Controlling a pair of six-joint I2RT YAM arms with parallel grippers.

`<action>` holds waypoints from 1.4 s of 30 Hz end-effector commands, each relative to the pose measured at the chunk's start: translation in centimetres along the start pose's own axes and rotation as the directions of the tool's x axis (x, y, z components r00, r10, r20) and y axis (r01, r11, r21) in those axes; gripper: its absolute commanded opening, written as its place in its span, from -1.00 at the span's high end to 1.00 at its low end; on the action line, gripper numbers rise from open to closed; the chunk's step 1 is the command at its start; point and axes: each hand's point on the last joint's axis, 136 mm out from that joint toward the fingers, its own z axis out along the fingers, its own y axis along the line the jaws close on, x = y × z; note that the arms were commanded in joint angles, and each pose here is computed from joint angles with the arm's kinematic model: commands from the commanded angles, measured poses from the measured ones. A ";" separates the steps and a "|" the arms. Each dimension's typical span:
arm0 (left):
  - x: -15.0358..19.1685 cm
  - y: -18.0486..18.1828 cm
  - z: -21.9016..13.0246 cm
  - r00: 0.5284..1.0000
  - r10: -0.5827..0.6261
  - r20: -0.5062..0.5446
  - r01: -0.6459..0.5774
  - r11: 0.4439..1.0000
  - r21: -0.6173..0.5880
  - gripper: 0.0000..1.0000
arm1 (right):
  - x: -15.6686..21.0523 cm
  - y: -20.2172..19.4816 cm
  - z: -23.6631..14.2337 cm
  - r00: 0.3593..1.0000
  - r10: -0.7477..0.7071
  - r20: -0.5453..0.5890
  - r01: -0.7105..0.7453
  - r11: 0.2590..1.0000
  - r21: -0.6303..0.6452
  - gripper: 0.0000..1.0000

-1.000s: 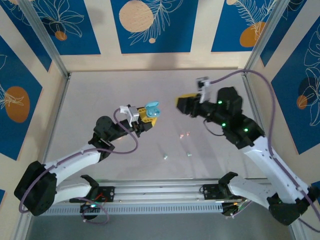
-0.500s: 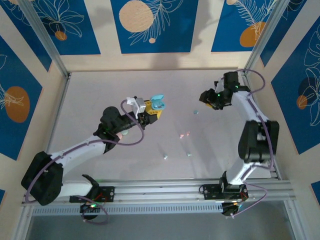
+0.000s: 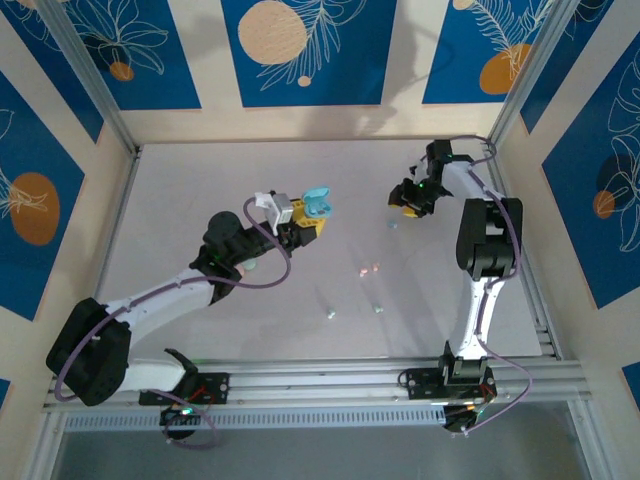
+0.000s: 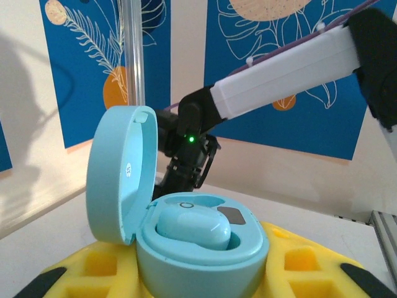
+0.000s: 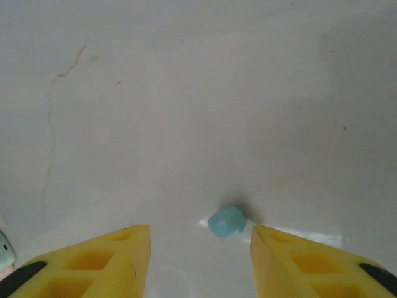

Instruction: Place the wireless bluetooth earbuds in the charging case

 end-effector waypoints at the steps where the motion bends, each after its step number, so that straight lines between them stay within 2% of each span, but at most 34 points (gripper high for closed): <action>1: -2.4 -0.5 0.2 0.997 0.050 0.051 -0.050 0.999 0.008 0.55 | 0.0 0.9 0.4 0.999 -0.022 -0.046 0.020 0.999 -0.037 0.05; 19: -2.7 -0.7 0.2 0.997 0.055 0.054 -0.057 0.998 0.021 0.55 | 1.8 0.1 3.2 0.988 -0.019 -0.154 0.021 1.000 0.011 0.06; 42: -3.0 -0.9 -0.3 0.996 0.059 0.064 -0.060 0.998 0.021 0.54 | 1.1 -0.3 4.1 0.988 -0.039 -0.150 0.043 0.999 0.024 0.06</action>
